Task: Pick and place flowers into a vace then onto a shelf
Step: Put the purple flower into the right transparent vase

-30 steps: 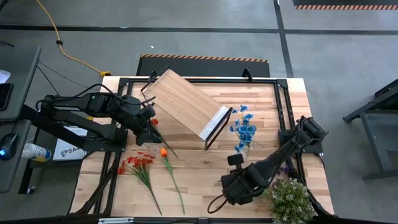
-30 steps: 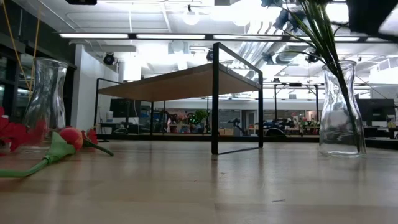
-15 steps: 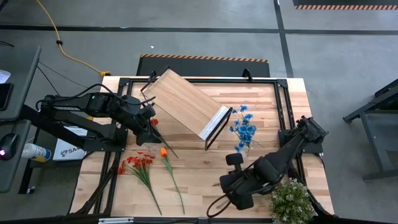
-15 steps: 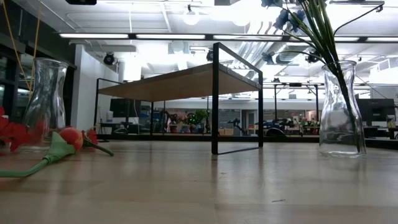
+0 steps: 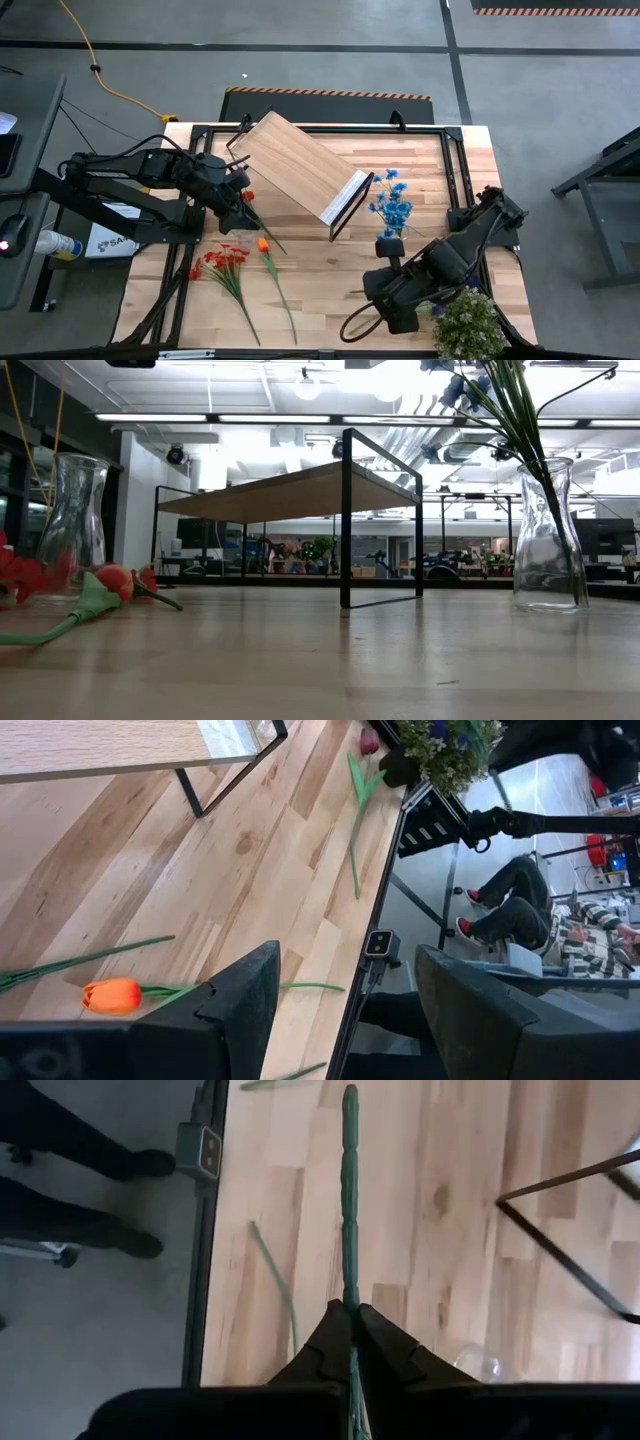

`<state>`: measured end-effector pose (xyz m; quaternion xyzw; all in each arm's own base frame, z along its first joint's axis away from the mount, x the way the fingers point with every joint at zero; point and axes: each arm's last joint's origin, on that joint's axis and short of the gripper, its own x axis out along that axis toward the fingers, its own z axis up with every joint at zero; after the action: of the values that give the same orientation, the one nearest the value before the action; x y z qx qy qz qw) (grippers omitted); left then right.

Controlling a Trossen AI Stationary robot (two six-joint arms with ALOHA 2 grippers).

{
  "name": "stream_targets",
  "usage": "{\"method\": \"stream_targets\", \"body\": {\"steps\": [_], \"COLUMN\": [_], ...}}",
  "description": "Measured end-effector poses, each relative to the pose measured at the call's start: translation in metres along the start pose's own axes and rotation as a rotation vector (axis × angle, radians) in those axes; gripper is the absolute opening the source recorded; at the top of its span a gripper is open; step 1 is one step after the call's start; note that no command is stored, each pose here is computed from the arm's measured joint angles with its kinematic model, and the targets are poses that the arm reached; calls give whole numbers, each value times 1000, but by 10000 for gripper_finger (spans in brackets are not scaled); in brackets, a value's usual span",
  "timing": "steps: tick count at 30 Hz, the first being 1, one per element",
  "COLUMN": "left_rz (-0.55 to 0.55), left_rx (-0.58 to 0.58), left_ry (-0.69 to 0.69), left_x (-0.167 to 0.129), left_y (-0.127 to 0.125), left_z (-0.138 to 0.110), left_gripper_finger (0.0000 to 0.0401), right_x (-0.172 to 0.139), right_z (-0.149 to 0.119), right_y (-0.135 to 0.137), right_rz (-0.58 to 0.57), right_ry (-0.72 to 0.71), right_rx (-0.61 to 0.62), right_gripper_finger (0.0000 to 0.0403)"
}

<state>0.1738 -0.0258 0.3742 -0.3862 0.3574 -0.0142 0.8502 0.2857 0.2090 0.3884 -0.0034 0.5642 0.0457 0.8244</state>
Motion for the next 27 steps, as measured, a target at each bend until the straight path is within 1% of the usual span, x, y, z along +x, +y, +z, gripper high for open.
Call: {"method": "stream_targets", "body": {"steps": [3,8,11,16,22,27], "left_rz": [0,0,0,-7,-8,-14], "left_rx": [0,-4,-8,-10,-25,-32], "left_ry": [0,0,0,-6,-4,5], "left_x": [0,0,0,0,0,0], "left_y": [0,0,0,-1,-1,-1], "left_z": [0,0,0,1,1,0], "left_gripper_finger": [264,264,264,264,264,264], "right_x": [-11,-34,-48,-57,-66,-76], "right_z": [1,7,13,24,39,51], "right_y": [-2,-4,-4,0,7,12], "right_rz": [-12,1,31,100,153,147], "right_ry": [-35,-148,-240,-390,-571,-753], "right_rx": [3,13,15,-2,-76,-211], "right_gripper_finger": [0,0,0,0,0,0]}}
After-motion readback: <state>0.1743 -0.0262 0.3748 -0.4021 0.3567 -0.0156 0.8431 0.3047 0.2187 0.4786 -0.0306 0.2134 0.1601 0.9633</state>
